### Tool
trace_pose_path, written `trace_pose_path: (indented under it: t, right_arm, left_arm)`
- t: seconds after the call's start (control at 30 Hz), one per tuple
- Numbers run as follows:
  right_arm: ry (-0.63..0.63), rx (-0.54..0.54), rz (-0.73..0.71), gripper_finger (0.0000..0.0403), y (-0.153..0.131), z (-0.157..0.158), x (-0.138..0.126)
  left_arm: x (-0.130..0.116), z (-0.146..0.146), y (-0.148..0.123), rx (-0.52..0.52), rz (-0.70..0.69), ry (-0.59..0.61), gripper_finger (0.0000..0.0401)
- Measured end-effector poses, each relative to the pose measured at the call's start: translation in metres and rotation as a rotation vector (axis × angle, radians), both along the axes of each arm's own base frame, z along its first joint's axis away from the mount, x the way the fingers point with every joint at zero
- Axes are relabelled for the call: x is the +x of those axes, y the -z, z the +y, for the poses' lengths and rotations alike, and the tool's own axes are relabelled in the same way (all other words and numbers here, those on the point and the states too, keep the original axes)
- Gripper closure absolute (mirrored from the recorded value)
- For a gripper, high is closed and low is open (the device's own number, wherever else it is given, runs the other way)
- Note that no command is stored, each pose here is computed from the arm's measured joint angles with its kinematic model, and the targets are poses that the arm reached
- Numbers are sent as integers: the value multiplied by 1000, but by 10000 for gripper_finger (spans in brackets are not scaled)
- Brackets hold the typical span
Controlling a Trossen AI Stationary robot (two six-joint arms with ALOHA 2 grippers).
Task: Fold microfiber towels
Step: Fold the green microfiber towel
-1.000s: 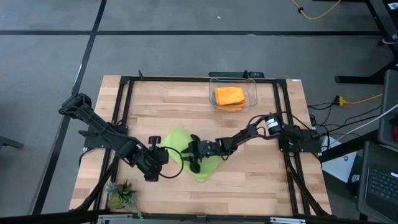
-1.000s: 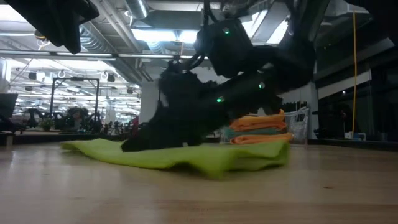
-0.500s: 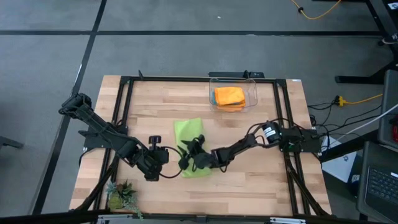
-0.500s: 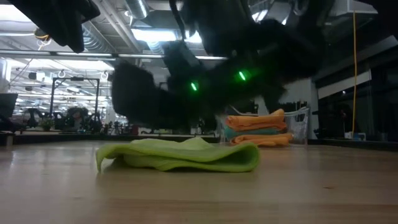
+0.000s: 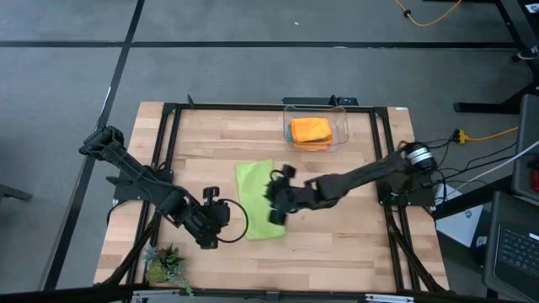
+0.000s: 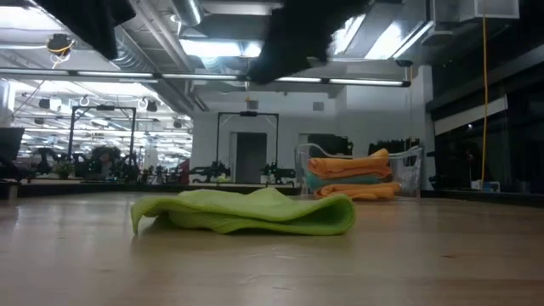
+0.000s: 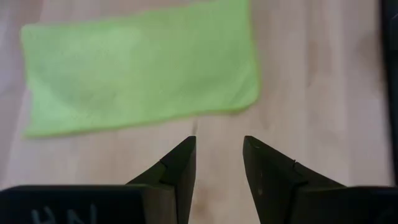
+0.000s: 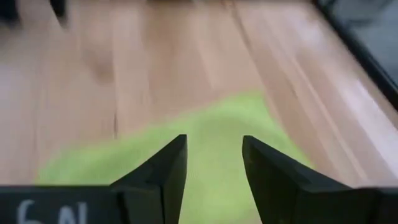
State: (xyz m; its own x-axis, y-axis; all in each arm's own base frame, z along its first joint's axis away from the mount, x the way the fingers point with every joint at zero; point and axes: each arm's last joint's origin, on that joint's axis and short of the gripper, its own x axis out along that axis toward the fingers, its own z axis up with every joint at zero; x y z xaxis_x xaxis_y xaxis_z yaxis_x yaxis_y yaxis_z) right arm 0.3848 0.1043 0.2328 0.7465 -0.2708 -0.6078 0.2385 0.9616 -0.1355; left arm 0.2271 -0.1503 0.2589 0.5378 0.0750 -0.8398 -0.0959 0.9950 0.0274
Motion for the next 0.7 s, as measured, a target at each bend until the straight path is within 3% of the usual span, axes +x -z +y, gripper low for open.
trace_pose_path:
  t: [0.2, 0.3, 0.47, 0.7]
  right_arm:
    - [-50, 10, 235, 244, -4, 4, -45]
    - [-184, 12, 294, 244, 14, 10, -56]
    - [-401, 113, 240, 244, 40, 23, -63]
    - [-457, 163, 148, 244, 48, 40, -69]
  left_arm:
    - [16, -10, -2, -56, -125, 40, 275]
    - [26, -19, 12, -26, -118, 83, 275]
    - [45, -33, 46, 3, -78, 102, 275]
    - [70, -51, 75, -31, -171, 135, 274]
